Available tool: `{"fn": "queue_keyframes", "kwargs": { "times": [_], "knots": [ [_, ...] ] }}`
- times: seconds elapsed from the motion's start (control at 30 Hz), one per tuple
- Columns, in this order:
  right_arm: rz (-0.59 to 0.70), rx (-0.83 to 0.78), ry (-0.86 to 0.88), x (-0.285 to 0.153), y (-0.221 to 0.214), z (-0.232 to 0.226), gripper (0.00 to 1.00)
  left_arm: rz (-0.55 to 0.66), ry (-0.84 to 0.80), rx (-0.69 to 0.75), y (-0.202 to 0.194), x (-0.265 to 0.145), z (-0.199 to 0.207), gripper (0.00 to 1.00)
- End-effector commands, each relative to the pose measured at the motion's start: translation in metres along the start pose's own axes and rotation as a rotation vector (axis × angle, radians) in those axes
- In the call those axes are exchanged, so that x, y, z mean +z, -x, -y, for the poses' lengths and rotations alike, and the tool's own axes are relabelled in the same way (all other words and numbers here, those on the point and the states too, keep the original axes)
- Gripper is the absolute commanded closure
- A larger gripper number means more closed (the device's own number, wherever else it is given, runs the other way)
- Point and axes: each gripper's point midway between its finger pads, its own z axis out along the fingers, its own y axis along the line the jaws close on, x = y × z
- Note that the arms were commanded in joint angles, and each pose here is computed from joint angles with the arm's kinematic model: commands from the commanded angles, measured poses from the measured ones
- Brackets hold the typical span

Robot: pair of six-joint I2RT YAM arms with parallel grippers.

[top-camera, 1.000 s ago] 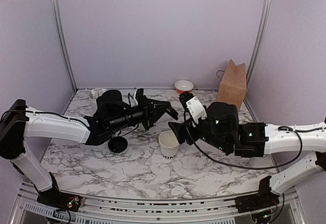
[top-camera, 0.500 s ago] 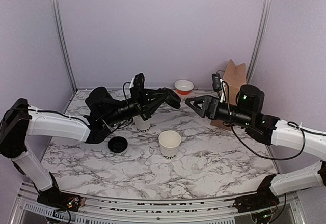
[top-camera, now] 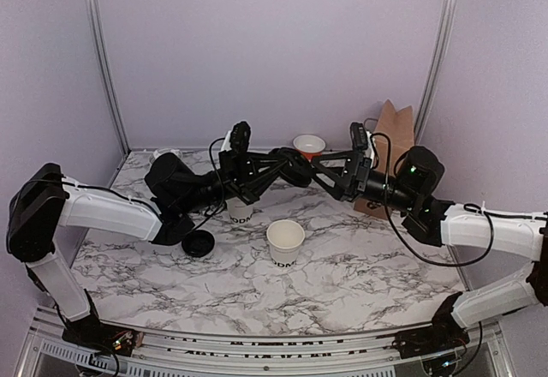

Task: Pack the takeout coffee

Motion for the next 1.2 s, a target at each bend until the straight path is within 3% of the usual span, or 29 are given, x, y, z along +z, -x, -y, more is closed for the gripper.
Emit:
{"fn": "queue_keyframes", "kwargs": {
  "times": [0.0,0.2,0.5,0.7,0.93,1.17],
  "knots": [
    [0.005,0.056,0.106,0.006,0.006,-0.014,0.13,-0.033,-0.127,0.061,-0.005,0.007,0.032,0.96],
    [-0.032,0.070,0.132,0.014,0.007,-0.020,0.14,-0.051,-0.140,0.077,-0.009,0.008,0.037,0.96],
    [-0.136,0.086,0.219,0.027,-0.006,-0.041,0.24,-0.092,-0.162,0.097,-0.014,0.012,0.042,0.95],
    [-0.130,0.090,0.244,0.026,-0.002,-0.050,0.35,-0.110,-0.169,0.109,-0.017,0.011,0.044,0.94],
    [-0.153,0.075,0.258,0.030,-0.004,-0.057,0.57,-0.107,-0.130,0.092,-0.017,0.008,0.033,0.91],
    [-0.149,0.087,0.232,0.031,-0.005,-0.052,0.68,-0.087,-0.102,0.077,-0.015,0.003,0.025,0.78]
  ]
}}
